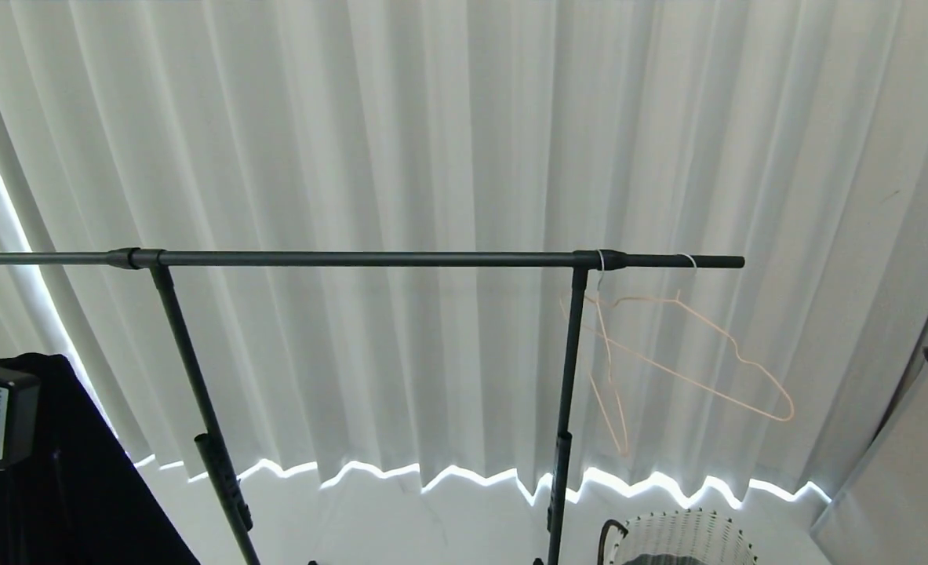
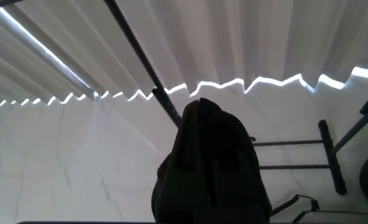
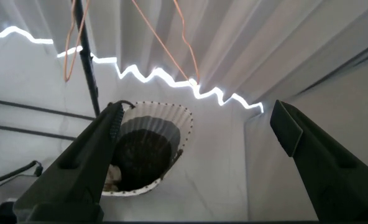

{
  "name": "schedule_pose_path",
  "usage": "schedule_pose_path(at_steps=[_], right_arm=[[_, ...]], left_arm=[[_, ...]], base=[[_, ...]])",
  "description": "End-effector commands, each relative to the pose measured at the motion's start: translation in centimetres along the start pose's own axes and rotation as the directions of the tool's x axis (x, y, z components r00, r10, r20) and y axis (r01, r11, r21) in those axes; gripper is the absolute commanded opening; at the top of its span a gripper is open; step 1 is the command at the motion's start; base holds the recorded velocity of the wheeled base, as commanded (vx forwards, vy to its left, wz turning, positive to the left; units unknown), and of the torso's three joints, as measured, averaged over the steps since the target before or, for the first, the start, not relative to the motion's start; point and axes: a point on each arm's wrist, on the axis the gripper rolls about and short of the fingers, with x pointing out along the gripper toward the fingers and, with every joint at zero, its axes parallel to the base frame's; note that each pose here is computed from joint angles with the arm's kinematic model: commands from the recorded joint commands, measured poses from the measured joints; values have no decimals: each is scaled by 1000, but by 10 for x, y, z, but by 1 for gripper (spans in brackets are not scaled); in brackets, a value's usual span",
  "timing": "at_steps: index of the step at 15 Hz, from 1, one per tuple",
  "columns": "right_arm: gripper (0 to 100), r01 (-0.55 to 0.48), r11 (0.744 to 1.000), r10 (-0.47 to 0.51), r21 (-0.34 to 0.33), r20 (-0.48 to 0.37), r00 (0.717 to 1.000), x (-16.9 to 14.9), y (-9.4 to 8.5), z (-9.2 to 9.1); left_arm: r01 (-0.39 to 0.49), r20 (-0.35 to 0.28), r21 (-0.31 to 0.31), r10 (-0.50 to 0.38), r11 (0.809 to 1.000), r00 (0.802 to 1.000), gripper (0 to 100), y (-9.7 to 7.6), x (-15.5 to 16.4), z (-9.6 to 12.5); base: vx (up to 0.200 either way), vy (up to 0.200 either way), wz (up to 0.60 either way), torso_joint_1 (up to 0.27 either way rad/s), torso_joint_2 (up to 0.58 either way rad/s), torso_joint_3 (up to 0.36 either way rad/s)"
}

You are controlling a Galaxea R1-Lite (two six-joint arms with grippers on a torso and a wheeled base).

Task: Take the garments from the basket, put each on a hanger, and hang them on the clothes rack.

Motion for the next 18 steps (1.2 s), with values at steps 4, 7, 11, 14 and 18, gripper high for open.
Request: schedule_pose_path(at_steps=[4,7,11,14,18], right_arm=[[100,0,1000,0,4,-10,1000,3,0,0],[100,-38,999,38,12,-19,999,9,-1,1],[100,-77,997,77,4,-42,996,40,-21,4],[100,-168,984,164,-62,-70,984,83,-43,0],[100,-393,906,369,-161,-158,916,147,-59,-24]], left_arm=[[6,4,3,-6,1000,1000,0,-1,-1,0],[6,3,5,-6,1000,1000,0,-1,-1,0],[-3,22,0,3,1000,1000,0,0,-8,-4],[-13,38,-5,13,1000,999,0,1,-13,-5],[-17,48,-8,17,1000,999,0,0,-22,-18]], base=[[200,0,0,10,1,2],[67,0,0,1,-1,1],[0,0,0,0,0,0],[0,0,0,0,0,0],[0,0,0,0,0,0]])
